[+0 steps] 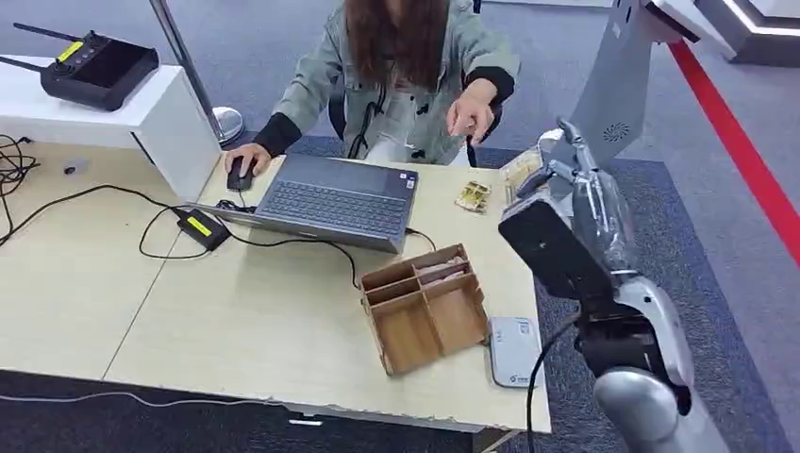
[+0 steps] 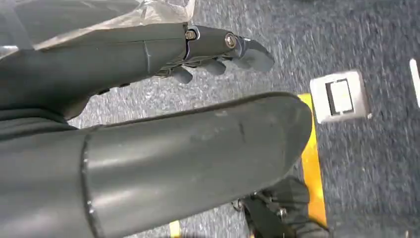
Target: Pass the card to the sensor for recognition and then transmit it.
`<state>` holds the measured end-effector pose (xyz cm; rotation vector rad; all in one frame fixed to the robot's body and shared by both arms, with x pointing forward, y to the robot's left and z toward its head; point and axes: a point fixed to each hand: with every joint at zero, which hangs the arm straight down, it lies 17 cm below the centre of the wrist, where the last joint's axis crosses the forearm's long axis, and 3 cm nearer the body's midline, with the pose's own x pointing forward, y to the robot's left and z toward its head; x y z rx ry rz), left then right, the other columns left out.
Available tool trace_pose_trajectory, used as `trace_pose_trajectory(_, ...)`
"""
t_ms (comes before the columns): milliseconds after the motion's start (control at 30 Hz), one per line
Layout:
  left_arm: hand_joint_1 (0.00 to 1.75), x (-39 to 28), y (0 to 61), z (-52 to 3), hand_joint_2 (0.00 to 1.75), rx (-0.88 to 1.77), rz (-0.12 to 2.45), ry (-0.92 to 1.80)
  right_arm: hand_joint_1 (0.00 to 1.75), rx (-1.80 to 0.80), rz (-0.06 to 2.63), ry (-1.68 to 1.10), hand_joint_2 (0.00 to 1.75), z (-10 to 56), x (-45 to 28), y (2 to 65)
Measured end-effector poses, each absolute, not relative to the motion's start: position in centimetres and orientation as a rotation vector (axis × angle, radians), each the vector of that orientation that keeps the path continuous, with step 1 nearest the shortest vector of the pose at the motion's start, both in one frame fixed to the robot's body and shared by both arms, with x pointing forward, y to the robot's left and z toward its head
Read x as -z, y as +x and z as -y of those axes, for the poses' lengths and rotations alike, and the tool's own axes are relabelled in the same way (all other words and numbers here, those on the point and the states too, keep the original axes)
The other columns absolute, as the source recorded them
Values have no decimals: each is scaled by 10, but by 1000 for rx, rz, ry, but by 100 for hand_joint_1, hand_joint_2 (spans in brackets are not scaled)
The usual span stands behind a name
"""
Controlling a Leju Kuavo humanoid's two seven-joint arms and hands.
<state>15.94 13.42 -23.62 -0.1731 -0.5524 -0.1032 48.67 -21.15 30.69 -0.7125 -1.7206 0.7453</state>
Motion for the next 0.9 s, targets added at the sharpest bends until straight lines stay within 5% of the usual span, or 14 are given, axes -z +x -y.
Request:
trace_pose_trajectory(300,0,229,163,-104,0,161,544,-227,175,-652,1833,-740,175,205,-361,515)
trace_pose_trajectory(900,0,221,164,-79,0,242,551,-278,175,-643,1709,-524,175,131,-275,560)
